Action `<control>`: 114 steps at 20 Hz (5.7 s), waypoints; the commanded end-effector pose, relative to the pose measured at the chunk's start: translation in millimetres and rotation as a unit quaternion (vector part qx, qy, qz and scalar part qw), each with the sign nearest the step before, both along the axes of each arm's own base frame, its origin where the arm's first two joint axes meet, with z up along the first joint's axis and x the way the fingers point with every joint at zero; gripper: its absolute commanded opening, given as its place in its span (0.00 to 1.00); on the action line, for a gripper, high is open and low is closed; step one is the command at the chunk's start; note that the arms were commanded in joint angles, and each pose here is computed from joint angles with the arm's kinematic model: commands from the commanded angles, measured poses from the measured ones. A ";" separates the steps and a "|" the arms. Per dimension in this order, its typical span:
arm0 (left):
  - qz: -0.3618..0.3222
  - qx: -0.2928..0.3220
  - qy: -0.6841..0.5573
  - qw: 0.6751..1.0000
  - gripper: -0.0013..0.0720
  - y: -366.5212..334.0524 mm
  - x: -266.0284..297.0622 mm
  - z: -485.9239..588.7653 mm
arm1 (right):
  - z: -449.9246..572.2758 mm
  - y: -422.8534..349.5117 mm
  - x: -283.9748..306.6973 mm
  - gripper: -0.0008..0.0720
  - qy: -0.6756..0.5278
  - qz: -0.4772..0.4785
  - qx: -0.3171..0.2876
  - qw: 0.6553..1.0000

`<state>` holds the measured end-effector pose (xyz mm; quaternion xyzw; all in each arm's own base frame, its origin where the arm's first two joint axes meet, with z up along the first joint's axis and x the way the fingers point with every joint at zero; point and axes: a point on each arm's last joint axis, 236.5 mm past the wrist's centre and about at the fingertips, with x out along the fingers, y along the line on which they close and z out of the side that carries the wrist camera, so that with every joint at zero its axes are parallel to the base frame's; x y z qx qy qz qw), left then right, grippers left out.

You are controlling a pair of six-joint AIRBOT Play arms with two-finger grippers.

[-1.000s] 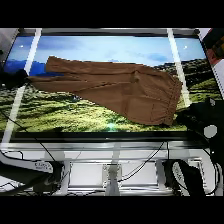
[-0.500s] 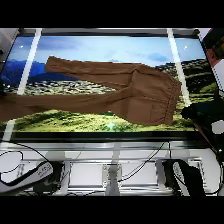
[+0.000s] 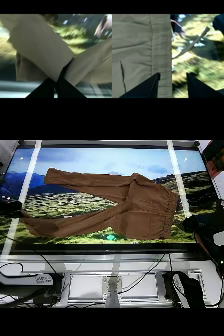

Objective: Fold the clothes and pants, and hang the long-sleeved shirts on hangers.

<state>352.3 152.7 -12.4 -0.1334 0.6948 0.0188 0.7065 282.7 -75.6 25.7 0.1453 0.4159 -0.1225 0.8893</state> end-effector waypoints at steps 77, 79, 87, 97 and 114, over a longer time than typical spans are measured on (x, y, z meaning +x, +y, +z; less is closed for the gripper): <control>0.181 -0.092 -0.318 0.926 0.06 43.3 158.6 10.2 | -132.7 48.6 -6.4 0.41 0.062 -0.238 0.367 0.897; 0.175 -0.100 -0.309 0.930 0.06 37.5 154.9 8.7 | -126.2 42.9 -0.5 0.23 0.045 -0.226 0.353 0.907; 0.152 -0.070 -0.332 0.928 0.05 37.9 139.0 74.1 | 28.3 -20.9 80.6 0.05 -0.082 -0.097 0.188 0.974; 0.121 -0.070 -0.214 0.967 0.05 15.4 78.1 85.9 | 58.5 -23.4 22.9 0.05 0.083 -0.032 0.104 0.991; 0.100 0.042 0.127 0.986 0.05 58.3 -70.5 -47.0 | -43.3 -8.1 -91.5 0.05 0.340 -0.030 0.123 0.932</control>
